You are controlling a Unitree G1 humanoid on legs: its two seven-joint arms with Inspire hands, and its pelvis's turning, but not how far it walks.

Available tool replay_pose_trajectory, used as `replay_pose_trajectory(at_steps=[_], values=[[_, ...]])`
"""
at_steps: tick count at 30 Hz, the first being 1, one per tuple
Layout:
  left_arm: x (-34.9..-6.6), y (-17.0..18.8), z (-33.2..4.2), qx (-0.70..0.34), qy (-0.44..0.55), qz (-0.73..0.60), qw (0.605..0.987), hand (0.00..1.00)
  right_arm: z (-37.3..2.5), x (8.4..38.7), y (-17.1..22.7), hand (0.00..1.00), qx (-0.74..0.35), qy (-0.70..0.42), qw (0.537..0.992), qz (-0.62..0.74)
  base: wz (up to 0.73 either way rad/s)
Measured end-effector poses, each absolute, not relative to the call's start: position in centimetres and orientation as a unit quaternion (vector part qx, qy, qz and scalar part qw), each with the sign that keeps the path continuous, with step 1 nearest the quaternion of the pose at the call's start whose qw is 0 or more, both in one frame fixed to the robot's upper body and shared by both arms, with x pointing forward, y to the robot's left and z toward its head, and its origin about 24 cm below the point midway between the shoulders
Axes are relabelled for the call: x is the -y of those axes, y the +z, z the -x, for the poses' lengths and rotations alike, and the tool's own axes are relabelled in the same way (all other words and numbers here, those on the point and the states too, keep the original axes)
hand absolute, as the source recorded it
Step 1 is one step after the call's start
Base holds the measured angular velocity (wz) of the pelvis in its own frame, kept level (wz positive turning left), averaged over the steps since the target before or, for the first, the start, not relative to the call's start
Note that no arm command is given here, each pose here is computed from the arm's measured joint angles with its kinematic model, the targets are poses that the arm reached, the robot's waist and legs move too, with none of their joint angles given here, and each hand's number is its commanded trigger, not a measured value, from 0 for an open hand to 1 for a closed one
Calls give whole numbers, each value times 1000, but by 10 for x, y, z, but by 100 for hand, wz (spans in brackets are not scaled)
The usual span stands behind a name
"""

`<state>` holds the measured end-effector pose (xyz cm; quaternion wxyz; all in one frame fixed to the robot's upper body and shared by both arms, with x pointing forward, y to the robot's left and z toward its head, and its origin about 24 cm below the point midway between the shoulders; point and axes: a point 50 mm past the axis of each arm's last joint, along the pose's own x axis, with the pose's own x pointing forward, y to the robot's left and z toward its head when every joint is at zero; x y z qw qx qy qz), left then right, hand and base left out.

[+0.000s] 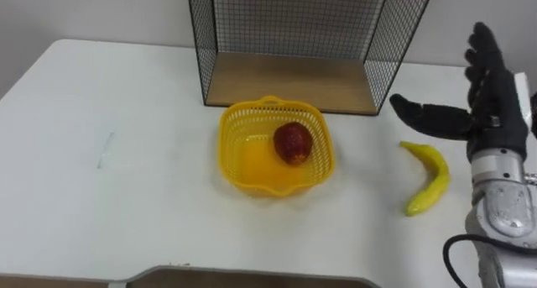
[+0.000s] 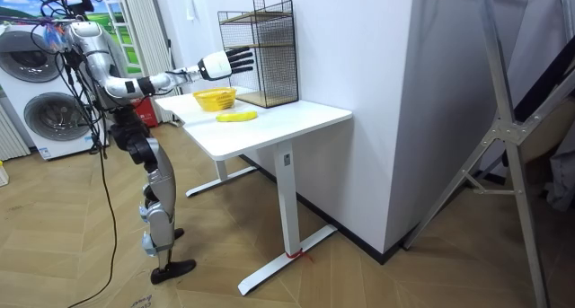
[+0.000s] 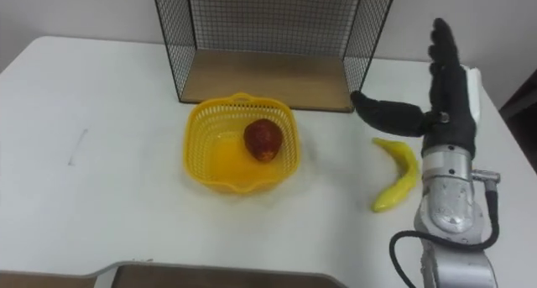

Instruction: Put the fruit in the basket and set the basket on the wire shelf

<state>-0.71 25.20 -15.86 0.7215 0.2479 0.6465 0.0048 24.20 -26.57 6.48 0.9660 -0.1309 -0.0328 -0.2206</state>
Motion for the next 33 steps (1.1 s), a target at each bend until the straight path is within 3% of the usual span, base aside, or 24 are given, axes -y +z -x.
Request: replay_pose_trajectory(at_steps=[11,20,33], values=[[-253,-158,-2,-644,15,-247,724,0,-223,285,12,0,-99,-282,943,148,-1],[-254,-157,-1,-647,16,-248,721,0,-212,282,-27,0,-199,-234,936,170,-1],[-258,-157,7,-671,30,-246,699,0,-214,279,-31,0,-231,-177,931,220,0]])
